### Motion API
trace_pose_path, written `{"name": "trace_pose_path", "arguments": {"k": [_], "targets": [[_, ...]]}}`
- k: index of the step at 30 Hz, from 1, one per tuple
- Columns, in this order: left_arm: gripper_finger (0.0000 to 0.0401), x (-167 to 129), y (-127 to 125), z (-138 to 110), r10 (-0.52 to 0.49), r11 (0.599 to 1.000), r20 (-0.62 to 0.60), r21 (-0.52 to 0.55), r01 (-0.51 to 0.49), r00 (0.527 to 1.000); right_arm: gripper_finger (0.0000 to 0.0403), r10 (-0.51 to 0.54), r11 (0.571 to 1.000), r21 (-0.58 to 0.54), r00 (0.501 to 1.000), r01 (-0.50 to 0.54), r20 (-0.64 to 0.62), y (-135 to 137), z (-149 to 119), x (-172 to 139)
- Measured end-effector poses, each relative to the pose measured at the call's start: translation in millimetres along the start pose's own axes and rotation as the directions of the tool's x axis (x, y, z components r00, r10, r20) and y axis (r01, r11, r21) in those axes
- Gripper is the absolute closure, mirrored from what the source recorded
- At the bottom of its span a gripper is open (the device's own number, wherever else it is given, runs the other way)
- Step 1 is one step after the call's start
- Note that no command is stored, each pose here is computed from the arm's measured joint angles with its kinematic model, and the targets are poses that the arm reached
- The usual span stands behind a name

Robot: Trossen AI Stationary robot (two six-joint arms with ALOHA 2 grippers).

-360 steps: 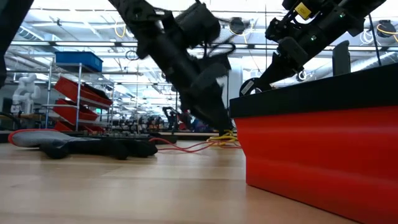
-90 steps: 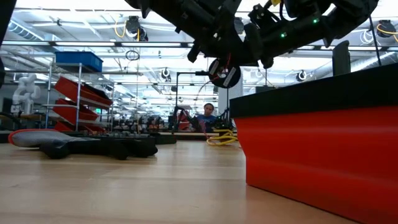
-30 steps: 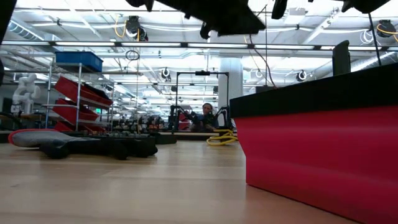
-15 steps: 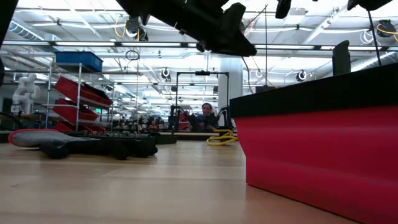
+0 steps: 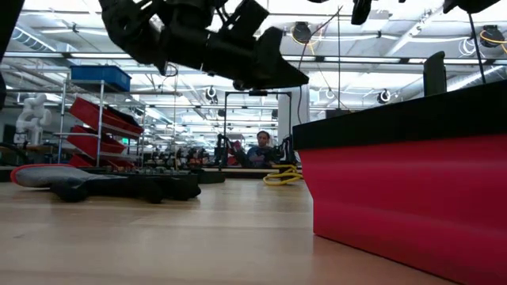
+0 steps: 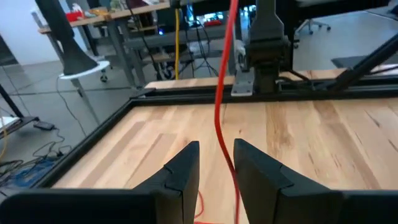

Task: Coil cords
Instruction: Coil the red wire onto the spool

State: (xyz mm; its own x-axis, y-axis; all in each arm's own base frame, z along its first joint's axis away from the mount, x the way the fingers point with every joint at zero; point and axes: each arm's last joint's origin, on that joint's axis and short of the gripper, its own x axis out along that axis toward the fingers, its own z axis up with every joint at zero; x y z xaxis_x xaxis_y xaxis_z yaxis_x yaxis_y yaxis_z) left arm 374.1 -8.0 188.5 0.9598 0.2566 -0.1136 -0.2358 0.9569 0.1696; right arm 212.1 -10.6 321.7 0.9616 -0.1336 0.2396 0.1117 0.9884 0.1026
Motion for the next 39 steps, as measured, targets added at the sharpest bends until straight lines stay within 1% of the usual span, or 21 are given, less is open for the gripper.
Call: {"name": "trace_pose_path", "arguments": {"k": [6,8,10,14,15,17,20,23,27,29,33,37,39], "targets": [[0.0295,-1.0,3.4,-5.9,-0.017,1.0,-0.017,-0.019,0.017,1.0,0.0403,-0.001,1.0,0.0,1.0,0.001,-0.004,0.0,-0.4,0.0],[0.0301,-1.0,3.4,-5.9,-0.015,1.0,-0.018,-0.02,0.015,1.0,0.0403,-0.001,1.0,-0.001,1.0,0.001,-0.007,-0.1,-0.7,0.0],[0.032,-0.8,4.0,-5.6,-0.011,1.0,-0.014,-0.022,0.011,1.0,0.0403,-0.002,1.0,-0.001,1.0,0.002,-0.008,-0.2,-0.8,0.0],[0.0384,0.1,7.4,-6.3,-0.001,1.0,-0.018,-0.023,0.0,1.0,0.0403,-0.003,1.0,-0.001,1.0,0.003,-0.009,-0.2,-0.9,0.0],[0.0391,0.3,8.2,-6.6,0.002,1.0,-0.02,-0.023,-0.003,1.0,0.0403,-0.003,1.0,-0.001,1.0,0.003,-0.01,-0.2,-1.0,0.0],[0.0393,0.5,9.7,-7.5,0.019,1.0,-0.03,-0.021,-0.02,0.999,0.0403,-0.004,1.0,-0.002,1.0,0.004,-0.021,-0.3,-2.0,0.0],[0.0398,1.0,12.9,-11.9,0.064,0.998,-0.075,-0.006,-0.065,0.995,0.0403,-0.006,1.0,-0.004,0.999,0.006,-0.051,-0.4,-4.9,-0.1],[0.0399,1.9,19.6,-16.8,0.088,0.996,-0.123,0.008,-0.088,0.988,0.0403,-0.004,1.0,-0.004,0.995,0.003,-0.102,0.6,-10.0,-0.6],[0.0399,0.1,25.8,-15.9,0.102,0.995,-0.158,0.012,-0.102,0.982,0.0403,-0.005,1.0,-0.012,0.983,0.003,-0.185,2.1,-18.1,-2.0],[0.04,-3.1,27.8,-12.7,0.097,0.995,-0.181,0.026,-0.094,0.979,0.0403,-0.017,1.0,-0.022,0.974,0.012,-0.226,1.5,-22.1,-2.9],[0.04,-13.6,31.3,-2.4,0.081,0.996,-0.231,0.042,-0.073,0.97,0.0403,-0.08,0.995,-0.073,0.953,0.061,-0.292,-0.9,-29.0,-4.8],[0.04,-29.6,35.2,11.8,0.081,0.996,-0.286,0.064,-0.065,0.955,0.0403,-0.117,0.989,-0.127,0.93,0.077,-0.347,-2.5,-34.7,-6.9],[0.04,-38.0,38.3,18.9,0.078,0.996,-0.308,0.071,-0.059,0.948,0.0403,-0.16,0.981,-0.163,0.916,0.106,-0.369,-3.8,-37.3,-8.2]]}}
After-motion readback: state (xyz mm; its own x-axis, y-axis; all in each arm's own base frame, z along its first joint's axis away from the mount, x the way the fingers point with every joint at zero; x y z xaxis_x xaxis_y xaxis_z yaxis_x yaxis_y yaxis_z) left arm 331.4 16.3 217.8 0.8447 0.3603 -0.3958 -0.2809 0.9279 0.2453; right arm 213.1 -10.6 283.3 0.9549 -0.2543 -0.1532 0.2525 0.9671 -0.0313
